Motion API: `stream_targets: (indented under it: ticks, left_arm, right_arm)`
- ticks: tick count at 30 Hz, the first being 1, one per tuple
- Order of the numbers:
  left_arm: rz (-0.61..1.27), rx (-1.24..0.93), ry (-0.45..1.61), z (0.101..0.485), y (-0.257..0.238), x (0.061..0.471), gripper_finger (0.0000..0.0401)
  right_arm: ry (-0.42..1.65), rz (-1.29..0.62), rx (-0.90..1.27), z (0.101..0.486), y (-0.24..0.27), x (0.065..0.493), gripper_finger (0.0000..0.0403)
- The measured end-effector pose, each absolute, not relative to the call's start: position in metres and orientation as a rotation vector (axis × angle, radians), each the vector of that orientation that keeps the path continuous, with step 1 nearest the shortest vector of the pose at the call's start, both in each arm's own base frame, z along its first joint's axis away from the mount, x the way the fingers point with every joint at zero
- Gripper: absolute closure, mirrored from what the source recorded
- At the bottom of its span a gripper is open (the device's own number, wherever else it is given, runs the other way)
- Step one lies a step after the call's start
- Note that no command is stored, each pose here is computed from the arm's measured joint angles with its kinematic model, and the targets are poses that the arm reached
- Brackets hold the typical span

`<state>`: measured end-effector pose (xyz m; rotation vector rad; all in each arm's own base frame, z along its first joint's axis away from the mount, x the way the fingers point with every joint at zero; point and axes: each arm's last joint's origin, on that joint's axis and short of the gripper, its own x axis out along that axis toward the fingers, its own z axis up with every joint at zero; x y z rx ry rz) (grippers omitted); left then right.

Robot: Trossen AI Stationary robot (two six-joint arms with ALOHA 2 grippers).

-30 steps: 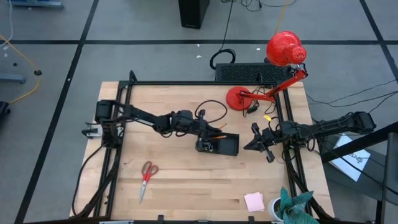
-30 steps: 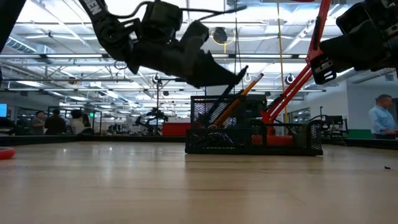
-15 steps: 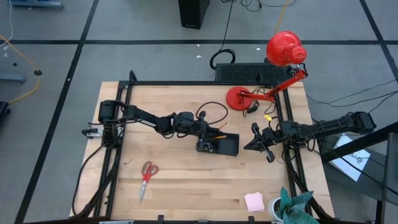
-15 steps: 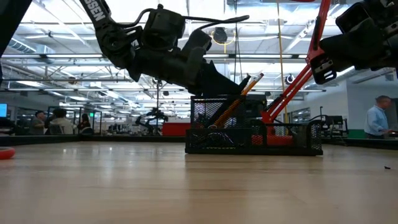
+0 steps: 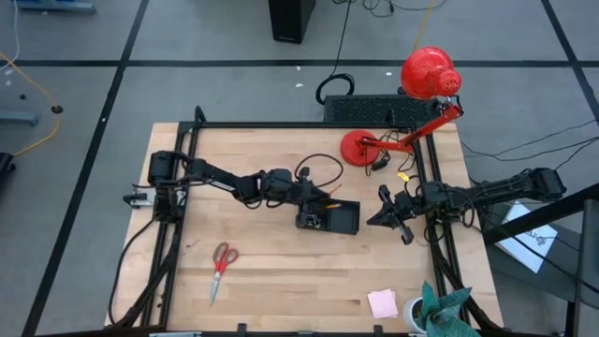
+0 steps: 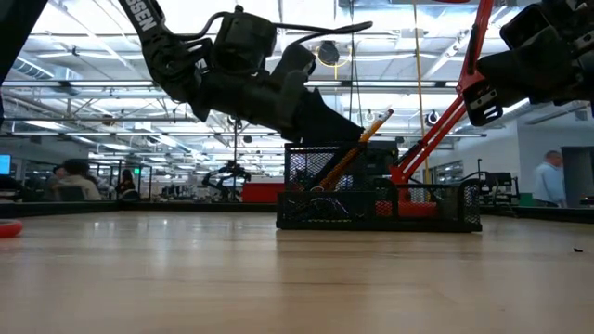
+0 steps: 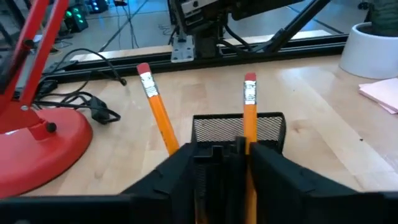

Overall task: Pick and place office supplies into organizer
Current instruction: Put the black pen into the desk organizer, then put the red scissors into the desk organizer

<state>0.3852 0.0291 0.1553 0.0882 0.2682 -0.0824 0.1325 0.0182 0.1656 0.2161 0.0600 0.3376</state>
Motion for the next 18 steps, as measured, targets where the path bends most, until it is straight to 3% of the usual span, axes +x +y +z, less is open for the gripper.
stream_targets:
  ticks: [6,12,18]
  left_arm:
    - [-0.052,0.087,0.207,0.175,0.029,0.383,0.0178]
    - [-0.007,0.091,0.185,0.229,0.019,0.361,0.0156]
    - [0.220,0.121,0.593,0.293,-0.032,0.310,0.0155]
  right_arm:
    - [0.060,0.337,0.216,0.166,0.018,0.133,0.0403]
    - [0.060,0.336,0.216,0.166,0.018,0.133,0.0403]
    - [0.083,0.334,0.218,0.163,0.018,0.132,0.0403]
